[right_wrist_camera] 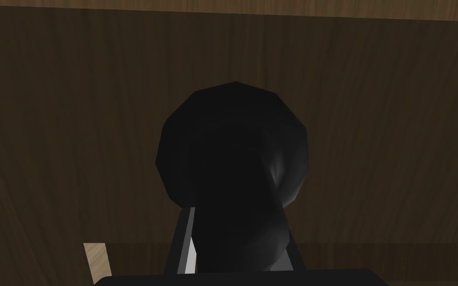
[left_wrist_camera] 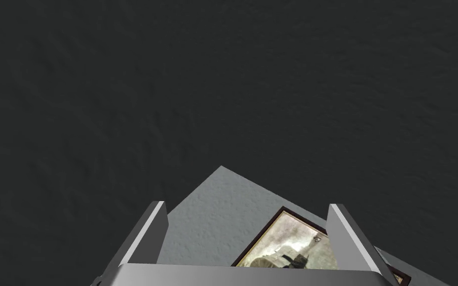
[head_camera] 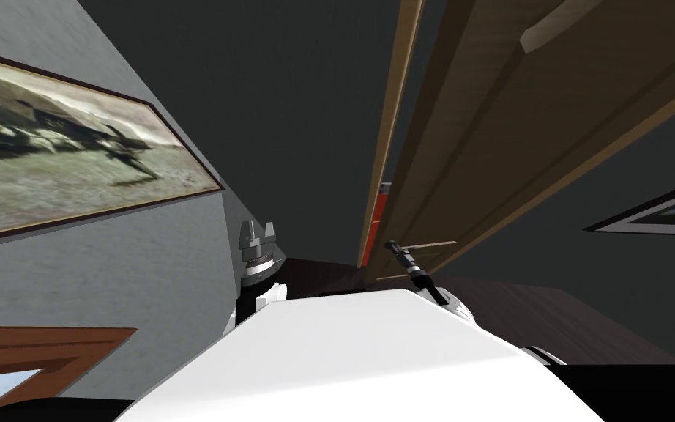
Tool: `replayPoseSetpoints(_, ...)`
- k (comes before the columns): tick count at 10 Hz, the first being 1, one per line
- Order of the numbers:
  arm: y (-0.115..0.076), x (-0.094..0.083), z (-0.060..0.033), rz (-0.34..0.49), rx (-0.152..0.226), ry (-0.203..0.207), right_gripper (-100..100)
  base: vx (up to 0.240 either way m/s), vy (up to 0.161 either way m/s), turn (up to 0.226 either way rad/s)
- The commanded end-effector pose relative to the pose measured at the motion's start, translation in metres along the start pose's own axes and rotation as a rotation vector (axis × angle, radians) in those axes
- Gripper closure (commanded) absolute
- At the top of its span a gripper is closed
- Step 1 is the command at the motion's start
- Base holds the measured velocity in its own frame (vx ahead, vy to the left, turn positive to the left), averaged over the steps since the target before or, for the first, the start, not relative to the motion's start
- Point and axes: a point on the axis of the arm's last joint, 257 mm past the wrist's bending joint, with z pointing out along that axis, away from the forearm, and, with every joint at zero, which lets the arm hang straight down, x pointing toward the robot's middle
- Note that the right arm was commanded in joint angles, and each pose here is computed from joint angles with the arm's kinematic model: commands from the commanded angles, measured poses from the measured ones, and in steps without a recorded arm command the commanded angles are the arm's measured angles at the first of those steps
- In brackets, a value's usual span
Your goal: Pull the door open
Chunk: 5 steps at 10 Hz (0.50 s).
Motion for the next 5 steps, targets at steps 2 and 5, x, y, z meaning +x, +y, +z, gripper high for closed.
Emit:
replayPoseSetpoints(2, 0.003, -0.005, -0.0134, -0.002, -0.007, 0.029, 100, -0.171, -0.085, 0.165)
replayPoseSetpoints(5, 0.003, -0.002, -0.0179, 0.003, -0.006, 0.043, 100, -0.138, -0.049, 0.097)
